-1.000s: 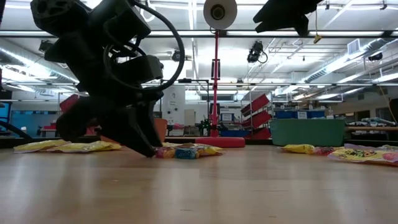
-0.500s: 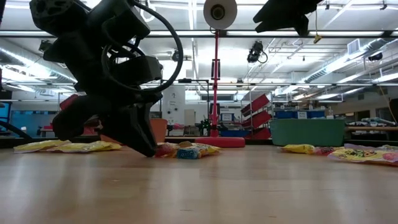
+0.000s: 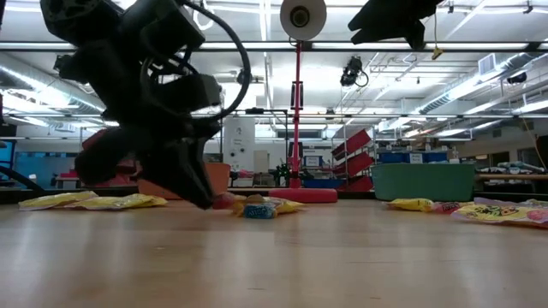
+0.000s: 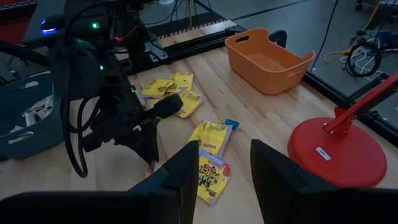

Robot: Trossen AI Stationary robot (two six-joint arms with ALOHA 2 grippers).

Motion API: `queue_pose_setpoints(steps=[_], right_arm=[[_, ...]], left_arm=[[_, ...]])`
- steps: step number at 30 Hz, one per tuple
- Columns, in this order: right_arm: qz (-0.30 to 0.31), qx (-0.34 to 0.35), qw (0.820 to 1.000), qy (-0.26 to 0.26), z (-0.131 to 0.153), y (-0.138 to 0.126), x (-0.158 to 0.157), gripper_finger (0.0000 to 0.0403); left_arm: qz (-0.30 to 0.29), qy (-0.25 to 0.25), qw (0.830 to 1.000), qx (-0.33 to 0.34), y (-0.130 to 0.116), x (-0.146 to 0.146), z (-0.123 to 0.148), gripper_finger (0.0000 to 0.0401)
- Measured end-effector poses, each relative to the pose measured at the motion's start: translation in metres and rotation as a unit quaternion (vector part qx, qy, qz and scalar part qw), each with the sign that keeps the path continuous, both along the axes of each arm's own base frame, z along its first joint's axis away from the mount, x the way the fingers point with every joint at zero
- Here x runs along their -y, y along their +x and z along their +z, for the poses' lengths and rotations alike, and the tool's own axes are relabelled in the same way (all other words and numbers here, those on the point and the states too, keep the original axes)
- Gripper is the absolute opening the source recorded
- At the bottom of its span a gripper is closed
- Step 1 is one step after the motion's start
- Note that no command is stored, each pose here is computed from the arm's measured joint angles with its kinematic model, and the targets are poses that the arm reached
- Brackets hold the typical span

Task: Sort candy
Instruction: Put the small red candy into the green bin

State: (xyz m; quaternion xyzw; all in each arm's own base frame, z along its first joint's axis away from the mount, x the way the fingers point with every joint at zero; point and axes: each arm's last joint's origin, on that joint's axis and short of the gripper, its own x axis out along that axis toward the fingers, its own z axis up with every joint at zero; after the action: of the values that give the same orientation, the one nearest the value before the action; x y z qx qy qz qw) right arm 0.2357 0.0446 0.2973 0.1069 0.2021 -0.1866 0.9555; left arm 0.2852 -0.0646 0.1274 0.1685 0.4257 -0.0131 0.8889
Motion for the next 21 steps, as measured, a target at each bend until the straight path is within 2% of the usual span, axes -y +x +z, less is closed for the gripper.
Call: queue_pose_setpoints(steps=[9, 14, 21], right_arm=[[-0.001, 0.000, 1.000, -0.001, 0.000, 0.000, 0.000, 0.0130], [-0.004, 0.001, 1.000, -0.002, 0.000, 0.000, 0.000, 0.0130], [-0.005, 0.001, 1.000, -0.002, 0.000, 0.000, 0.000, 0.0130]], left_arm=[[0.005, -0.013, 1.000, 0.027, 0.000, 0.000, 0.013, 0.0049], [0.031, -0.011, 0.999, 0.005, -0.004, -0.002, 0.010, 0.0050], [0.040, -0.009, 0.999, -0.018, -0.008, -0.003, 0.007, 0.0074]])
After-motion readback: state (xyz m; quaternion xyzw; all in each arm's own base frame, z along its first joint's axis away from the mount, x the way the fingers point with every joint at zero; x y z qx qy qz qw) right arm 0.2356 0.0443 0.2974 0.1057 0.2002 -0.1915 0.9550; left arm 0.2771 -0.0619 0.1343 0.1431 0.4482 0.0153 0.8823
